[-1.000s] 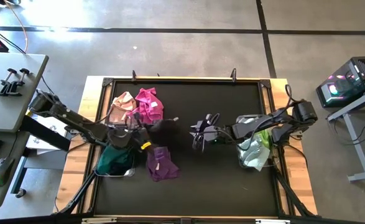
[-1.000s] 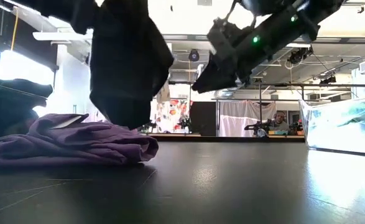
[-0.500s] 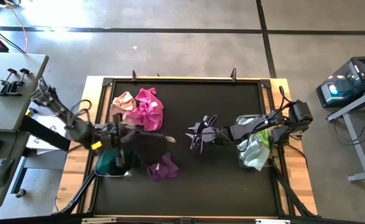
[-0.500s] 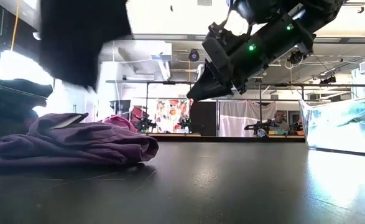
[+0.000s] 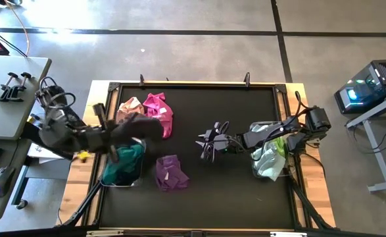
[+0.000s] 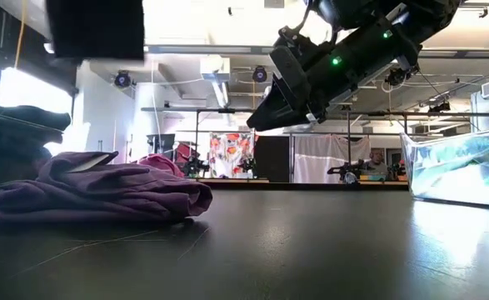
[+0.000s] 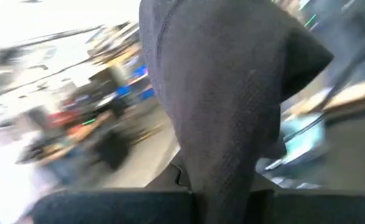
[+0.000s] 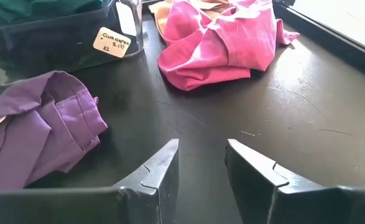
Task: Sort towels by color in basket
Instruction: Put the black towel into the left transparent bin
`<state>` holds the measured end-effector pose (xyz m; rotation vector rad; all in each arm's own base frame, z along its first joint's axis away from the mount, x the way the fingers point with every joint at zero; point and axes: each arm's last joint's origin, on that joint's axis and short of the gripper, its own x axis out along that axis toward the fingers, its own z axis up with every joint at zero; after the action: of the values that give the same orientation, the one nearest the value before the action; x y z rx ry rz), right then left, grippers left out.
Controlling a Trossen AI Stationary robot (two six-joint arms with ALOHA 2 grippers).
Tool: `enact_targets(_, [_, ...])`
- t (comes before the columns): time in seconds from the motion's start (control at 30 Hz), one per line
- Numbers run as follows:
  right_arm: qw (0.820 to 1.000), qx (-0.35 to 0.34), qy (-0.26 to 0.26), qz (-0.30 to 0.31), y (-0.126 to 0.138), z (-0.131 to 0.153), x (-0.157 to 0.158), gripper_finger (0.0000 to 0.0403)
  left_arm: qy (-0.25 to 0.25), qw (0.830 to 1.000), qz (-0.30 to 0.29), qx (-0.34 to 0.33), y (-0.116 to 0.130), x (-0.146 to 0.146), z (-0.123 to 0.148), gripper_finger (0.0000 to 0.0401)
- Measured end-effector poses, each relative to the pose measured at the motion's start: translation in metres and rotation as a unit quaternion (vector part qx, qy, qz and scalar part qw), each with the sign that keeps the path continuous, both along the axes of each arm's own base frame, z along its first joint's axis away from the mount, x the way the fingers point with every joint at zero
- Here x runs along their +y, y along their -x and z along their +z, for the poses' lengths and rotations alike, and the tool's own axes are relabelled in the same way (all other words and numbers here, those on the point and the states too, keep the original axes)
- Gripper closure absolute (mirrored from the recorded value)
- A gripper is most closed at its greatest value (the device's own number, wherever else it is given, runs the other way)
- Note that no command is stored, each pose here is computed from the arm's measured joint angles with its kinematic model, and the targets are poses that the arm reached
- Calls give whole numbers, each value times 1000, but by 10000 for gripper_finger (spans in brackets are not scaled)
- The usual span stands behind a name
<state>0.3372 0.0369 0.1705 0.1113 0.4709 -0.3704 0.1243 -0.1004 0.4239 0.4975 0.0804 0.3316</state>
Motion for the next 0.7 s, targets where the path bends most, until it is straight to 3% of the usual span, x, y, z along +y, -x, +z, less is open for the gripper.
enact_targets(0.13, [1000, -1, -3, -2, 0, 0, 0, 277, 50, 993, -103, -22, 6, -12, 16, 400])
enact_targets(0.23, [1000, -1, -3, -2, 0, 0, 0, 277, 72, 987, -142, -21, 13, -20, 25, 400])
enact_targets(0.53, [1000, -1, -4, 0, 0, 0, 0, 277, 184, 963, -197, 15, 36, -28, 51, 400])
enact_targets(0.7, [1000, -5, -5, 0, 0, 1, 0, 277, 239, 943, -221, 63, 44, -28, 48, 400])
